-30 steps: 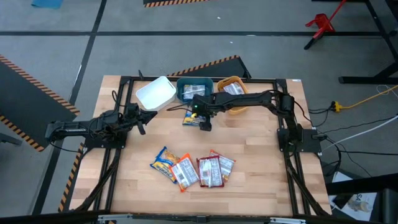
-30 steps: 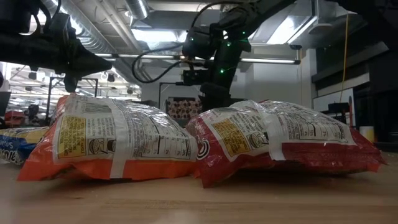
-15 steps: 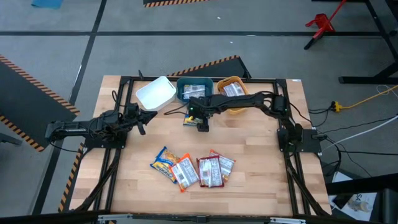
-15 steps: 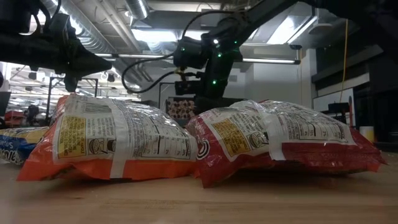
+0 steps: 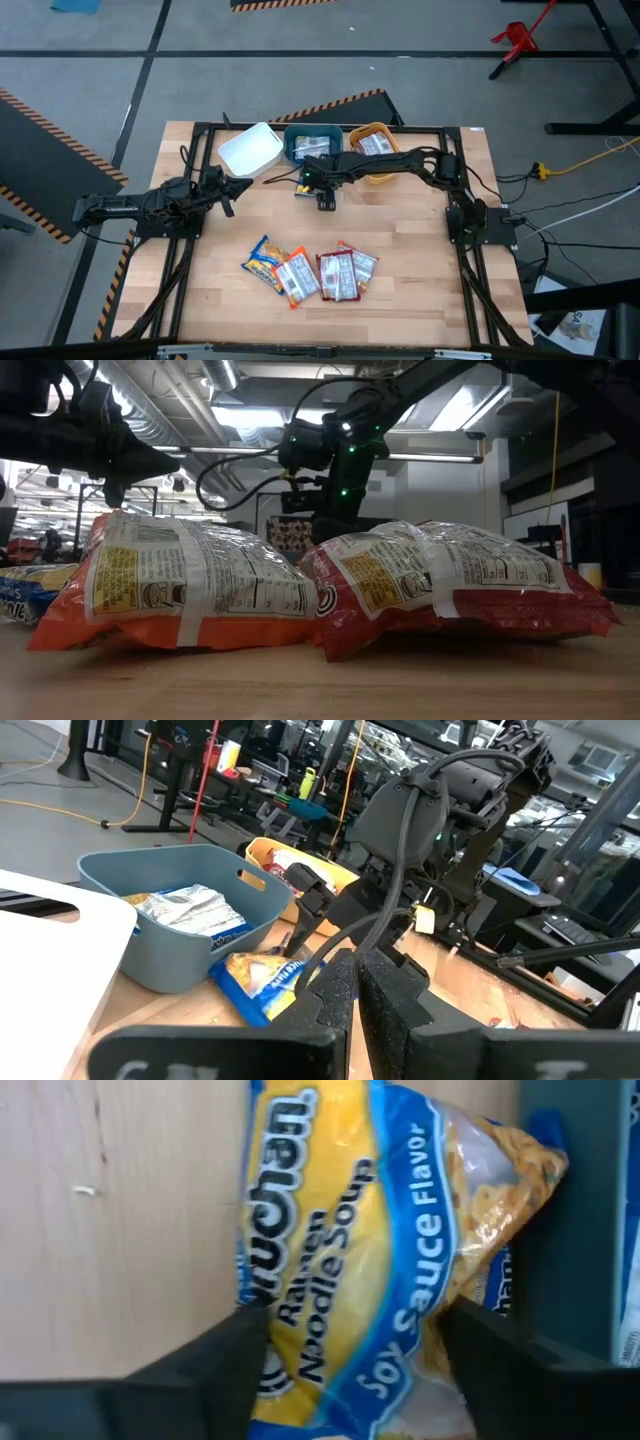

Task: Sort Maruchan noodles
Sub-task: Put the top blue noodle pack into the blue bin

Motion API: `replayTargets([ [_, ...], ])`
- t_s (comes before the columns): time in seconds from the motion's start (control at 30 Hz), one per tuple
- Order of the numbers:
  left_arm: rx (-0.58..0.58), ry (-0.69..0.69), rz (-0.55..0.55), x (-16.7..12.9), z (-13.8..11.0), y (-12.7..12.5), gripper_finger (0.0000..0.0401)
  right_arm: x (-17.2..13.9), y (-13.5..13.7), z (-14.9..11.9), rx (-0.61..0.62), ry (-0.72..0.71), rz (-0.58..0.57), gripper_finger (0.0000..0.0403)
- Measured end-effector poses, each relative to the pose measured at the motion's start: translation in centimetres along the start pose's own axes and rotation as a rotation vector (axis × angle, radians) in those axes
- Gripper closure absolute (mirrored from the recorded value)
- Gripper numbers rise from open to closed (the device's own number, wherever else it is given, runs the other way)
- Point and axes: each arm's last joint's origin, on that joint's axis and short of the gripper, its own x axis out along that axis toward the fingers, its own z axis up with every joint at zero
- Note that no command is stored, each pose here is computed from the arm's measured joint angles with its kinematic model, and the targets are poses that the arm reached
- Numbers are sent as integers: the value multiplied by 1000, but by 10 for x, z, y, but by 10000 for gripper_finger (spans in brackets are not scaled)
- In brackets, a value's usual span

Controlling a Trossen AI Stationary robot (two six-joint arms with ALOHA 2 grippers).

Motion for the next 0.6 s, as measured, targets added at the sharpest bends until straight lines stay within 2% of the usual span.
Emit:
replayTargets([
  [0.13,0,0,0,0,0,0,389,-1,0,1,3,-8,6,226],
  [0.27,0,0,0,0,0,0,389,-2,0,1,5,-11,12,287],
  [0.6,0,0,0,0,0,0,389,-6,0,2,27,-21,47,390],
])
